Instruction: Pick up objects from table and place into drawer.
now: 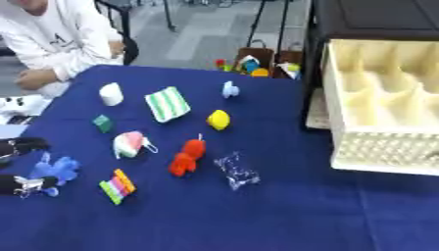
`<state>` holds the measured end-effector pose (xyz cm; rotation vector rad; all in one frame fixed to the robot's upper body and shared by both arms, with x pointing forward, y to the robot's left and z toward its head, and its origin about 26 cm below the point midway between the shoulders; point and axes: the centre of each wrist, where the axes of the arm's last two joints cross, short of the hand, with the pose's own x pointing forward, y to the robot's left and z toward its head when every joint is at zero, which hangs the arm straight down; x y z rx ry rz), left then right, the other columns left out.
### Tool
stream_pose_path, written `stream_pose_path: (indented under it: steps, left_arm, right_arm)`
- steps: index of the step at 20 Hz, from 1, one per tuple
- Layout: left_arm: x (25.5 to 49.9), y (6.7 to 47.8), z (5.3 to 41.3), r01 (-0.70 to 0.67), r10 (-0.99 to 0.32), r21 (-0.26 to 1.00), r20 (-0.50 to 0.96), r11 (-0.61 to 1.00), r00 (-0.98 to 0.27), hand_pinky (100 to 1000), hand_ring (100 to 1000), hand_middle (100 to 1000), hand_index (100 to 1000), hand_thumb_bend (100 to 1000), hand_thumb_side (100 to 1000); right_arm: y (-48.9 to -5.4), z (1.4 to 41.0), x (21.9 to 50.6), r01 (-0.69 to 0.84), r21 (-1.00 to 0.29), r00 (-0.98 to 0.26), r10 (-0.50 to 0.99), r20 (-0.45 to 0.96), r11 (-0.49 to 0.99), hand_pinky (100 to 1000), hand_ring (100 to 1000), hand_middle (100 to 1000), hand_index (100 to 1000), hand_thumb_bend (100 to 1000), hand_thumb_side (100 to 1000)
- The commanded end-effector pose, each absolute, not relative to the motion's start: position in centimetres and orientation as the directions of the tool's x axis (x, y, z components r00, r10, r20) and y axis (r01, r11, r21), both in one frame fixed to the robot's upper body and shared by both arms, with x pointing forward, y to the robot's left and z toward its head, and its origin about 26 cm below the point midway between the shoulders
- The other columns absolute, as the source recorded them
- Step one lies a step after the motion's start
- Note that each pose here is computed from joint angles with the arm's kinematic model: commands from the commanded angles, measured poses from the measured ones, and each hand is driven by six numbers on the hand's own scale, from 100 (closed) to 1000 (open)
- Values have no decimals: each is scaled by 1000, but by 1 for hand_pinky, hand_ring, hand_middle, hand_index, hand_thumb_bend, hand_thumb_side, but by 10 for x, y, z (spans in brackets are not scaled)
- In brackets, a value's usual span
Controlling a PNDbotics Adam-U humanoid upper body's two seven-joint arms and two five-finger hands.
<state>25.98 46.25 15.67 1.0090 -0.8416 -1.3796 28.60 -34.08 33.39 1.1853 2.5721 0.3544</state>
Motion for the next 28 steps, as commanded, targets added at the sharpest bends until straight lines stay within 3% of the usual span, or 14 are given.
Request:
stream_pose_path:
  steps: [1, 10, 28]
  left_arm:
    - [262, 469, 164, 373, -991, 923, -123, -94, 55, 856, 995, 976, 1000, 502, 956]
    - [263, 479, 157, 410, -992, 909, -107, -70, 69, 848, 987, 963, 1000, 458, 972]
    - [272, 487, 146, 440, -979, 884, -200, -162, 42, 846, 971, 948, 1000, 521, 969]
  right_arm:
    - [-341, 343, 281, 672, 367, -619, 760, -198, 643, 728, 762, 745, 717, 100, 703]
    - [-343, 342, 280, 670, 375, -620, 760, -192, 641, 724, 760, 741, 717, 100, 698]
    - [-346, 340, 280, 667, 387, -624, 761, -176, 637, 718, 756, 736, 713, 100, 696]
